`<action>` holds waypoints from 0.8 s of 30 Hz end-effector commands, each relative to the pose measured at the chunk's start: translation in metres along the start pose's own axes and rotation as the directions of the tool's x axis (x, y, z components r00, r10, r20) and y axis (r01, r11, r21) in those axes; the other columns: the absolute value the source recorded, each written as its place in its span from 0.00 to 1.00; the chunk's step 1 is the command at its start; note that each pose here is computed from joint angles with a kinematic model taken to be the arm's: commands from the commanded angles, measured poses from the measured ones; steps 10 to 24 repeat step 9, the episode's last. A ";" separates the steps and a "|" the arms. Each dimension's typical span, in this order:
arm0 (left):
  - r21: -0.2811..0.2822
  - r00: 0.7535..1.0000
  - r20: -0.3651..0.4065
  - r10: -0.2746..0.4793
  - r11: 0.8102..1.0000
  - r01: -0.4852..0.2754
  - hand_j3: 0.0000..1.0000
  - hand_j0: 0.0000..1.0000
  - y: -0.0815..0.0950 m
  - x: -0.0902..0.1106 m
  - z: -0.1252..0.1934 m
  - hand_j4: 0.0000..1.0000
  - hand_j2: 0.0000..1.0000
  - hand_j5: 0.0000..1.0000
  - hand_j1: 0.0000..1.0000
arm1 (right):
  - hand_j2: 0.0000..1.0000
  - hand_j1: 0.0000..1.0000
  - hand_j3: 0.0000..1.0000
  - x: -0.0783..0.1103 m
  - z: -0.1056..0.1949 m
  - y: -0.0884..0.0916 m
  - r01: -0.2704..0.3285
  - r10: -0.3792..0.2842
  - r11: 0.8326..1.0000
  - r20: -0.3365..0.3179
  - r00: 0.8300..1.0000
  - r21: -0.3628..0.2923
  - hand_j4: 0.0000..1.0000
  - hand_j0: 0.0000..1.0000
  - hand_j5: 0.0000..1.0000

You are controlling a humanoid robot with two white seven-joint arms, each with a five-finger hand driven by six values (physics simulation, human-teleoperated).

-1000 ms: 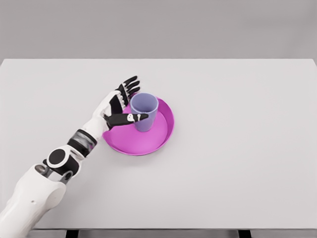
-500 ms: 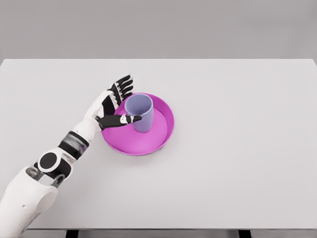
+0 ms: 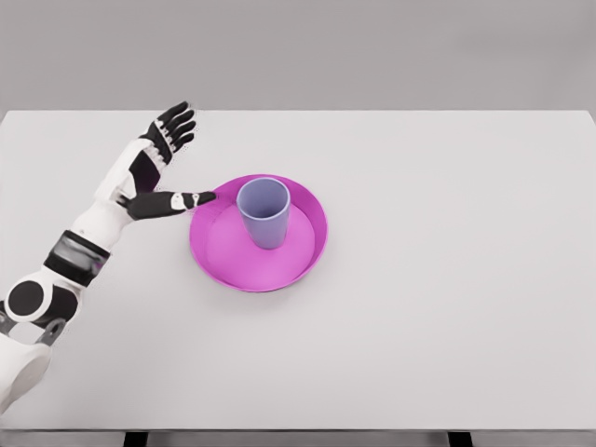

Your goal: Flip the cup with left arm and place it on the plate

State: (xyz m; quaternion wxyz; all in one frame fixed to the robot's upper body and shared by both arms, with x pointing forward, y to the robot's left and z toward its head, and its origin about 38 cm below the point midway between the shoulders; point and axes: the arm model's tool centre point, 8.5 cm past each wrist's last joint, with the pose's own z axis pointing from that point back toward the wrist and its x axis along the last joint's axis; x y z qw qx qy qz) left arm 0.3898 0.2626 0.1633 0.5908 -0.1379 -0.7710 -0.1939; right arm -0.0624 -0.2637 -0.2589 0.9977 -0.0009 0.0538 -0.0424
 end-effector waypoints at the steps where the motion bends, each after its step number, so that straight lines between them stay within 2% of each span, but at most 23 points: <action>1: -0.007 0.990 -0.003 -0.141 0.990 0.141 1.00 1.00 0.034 0.018 0.013 1.00 1.00 1.00 1.00 | 1.00 1.00 1.00 0.000 0.000 0.000 -0.001 0.001 1.000 0.000 1.000 0.000 1.00 1.00 1.00; 2: -0.014 0.981 -0.022 -0.191 0.982 0.191 1.00 1.00 0.047 0.024 0.019 1.00 1.00 1.00 1.00 | 1.00 1.00 1.00 0.000 0.000 0.000 -0.001 0.001 1.000 0.000 1.000 0.000 1.00 1.00 1.00; 4: -0.038 0.959 -0.032 -0.283 0.959 0.282 1.00 1.00 0.061 0.038 0.026 1.00 1.00 1.00 1.00 | 1.00 1.00 1.00 0.000 0.000 0.000 -0.001 0.001 1.000 0.000 1.000 0.000 1.00 1.00 1.00; 9: -0.041 0.919 -0.065 -0.390 0.921 0.388 1.00 1.00 0.092 0.059 0.037 1.00 1.00 1.00 1.00 | 1.00 1.00 1.00 0.000 0.000 0.000 0.000 0.000 1.000 0.000 1.000 0.000 1.00 1.00 1.00; 24: -0.041 0.919 -0.065 -0.390 0.921 0.388 1.00 1.00 0.092 0.059 0.037 1.00 1.00 1.00 1.00 | 1.00 1.00 1.00 0.000 0.000 0.000 0.000 0.000 1.000 0.000 1.000 0.000 1.00 1.00 1.00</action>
